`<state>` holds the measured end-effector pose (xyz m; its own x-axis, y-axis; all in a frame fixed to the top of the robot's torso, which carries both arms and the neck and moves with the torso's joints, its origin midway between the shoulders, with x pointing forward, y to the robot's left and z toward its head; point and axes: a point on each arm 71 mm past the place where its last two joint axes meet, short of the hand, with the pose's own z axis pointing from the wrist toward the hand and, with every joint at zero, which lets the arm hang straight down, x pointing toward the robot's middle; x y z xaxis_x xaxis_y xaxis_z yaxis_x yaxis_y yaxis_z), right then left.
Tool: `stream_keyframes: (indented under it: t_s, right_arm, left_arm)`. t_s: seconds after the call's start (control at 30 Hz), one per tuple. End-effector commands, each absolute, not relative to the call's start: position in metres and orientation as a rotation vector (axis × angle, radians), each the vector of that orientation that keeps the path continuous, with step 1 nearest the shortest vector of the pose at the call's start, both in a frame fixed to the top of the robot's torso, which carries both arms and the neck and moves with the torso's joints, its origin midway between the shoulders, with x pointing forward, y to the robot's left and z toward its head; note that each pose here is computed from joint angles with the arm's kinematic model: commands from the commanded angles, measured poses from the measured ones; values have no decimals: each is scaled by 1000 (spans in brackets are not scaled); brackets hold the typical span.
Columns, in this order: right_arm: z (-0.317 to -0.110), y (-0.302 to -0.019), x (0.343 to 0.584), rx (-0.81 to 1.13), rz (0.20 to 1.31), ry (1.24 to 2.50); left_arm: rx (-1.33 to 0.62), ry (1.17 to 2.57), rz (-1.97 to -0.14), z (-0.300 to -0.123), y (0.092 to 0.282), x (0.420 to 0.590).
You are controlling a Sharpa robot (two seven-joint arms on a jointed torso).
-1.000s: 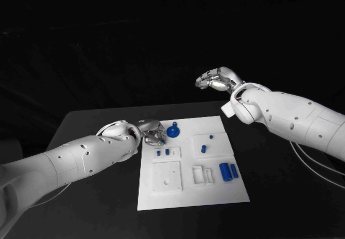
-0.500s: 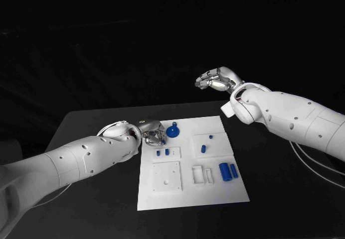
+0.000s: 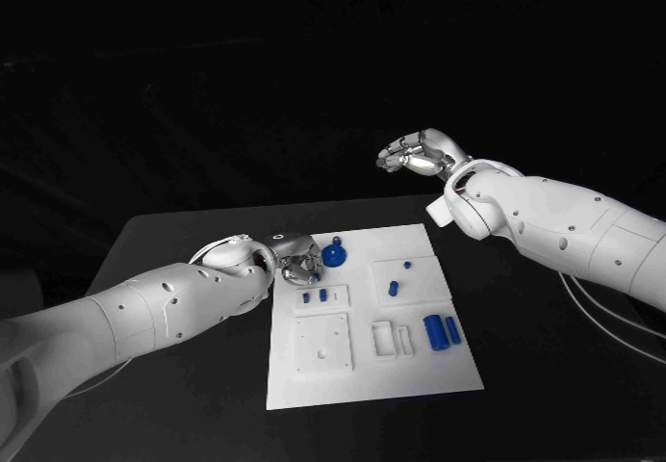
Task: Assemble the parts on the task board
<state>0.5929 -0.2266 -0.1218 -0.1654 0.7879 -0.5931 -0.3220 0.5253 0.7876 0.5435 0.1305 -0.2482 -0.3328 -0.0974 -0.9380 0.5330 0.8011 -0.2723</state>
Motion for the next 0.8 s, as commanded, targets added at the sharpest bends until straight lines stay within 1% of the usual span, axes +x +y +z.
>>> stream_keyframes:
  t_s: [0.03, 0.2, 0.57, 0.8]
  right_arm:
    - [-121, -226, 593, 429, 1036, 1418]
    - [-121, -226, 593, 429, 1035, 1418]
    - [-121, -226, 593, 429, 1034, 1418]
    - [-121, -226, 593, 429, 1035, 1418]
  left_arm:
    - [435, 1801, -612, -257, 127, 539]
    - [482, 1772, -582, -262, 125, 537]
    - [507, 1681, -593, -262, 126, 535]
    - [508, 1655, -601, -262, 129, 534]
